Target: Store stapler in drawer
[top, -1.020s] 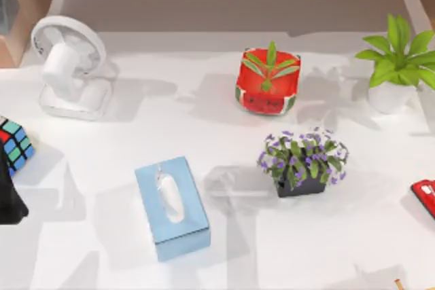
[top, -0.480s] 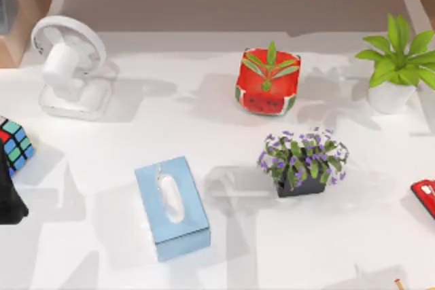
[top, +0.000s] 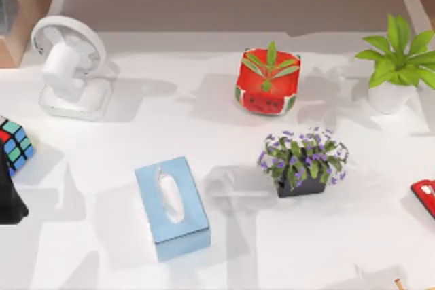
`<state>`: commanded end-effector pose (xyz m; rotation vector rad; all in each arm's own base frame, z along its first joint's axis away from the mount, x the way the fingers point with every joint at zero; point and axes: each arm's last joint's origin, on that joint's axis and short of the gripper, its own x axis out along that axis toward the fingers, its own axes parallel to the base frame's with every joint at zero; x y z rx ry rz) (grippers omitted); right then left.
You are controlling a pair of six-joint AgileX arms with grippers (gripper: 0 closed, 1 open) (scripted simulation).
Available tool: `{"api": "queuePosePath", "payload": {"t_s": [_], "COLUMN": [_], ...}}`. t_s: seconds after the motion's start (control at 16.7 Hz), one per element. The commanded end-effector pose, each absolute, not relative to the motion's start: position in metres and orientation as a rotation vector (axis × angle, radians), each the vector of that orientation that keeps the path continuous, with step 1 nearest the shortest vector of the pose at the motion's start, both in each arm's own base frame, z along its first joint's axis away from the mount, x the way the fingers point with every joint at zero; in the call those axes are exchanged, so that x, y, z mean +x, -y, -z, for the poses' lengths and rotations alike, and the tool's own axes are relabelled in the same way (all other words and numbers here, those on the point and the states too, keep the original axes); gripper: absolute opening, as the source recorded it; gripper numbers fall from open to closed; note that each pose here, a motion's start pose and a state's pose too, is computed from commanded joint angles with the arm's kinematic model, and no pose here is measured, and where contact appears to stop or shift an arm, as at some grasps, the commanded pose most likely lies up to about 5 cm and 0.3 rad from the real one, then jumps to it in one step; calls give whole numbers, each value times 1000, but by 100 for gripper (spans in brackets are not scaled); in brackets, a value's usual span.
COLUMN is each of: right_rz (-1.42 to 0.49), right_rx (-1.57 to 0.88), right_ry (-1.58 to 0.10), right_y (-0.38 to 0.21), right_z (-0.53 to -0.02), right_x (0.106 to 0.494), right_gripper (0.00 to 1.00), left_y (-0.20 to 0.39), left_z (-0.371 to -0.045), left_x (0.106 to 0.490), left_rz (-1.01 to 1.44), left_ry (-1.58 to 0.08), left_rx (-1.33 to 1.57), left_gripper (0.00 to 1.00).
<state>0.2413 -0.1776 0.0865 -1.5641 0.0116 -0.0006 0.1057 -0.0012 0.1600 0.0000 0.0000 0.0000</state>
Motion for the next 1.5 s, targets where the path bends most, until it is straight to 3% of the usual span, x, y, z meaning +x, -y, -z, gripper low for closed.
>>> {"api": "queuePosePath", "payload": {"t_s": [0.84,1.14,1.5], "right_rz": [19,75,50], "right_rx": [-1521,-1288,-776], "right_ry": [-59,-258,-606], "right_y": [185,212,218], "right_z": [-88,-96,-109], "right_x": [222,221,236], "right_gripper": [100,100,100], "left_y": [1,1,1], "left_z": [-160,-160,-160], "left_x": [106,106,106], "left_rz": [0,0,0], "left_ry": [0,0,0], "left_rx": [0,0,0], "left_gripper": [100,100,100]}}
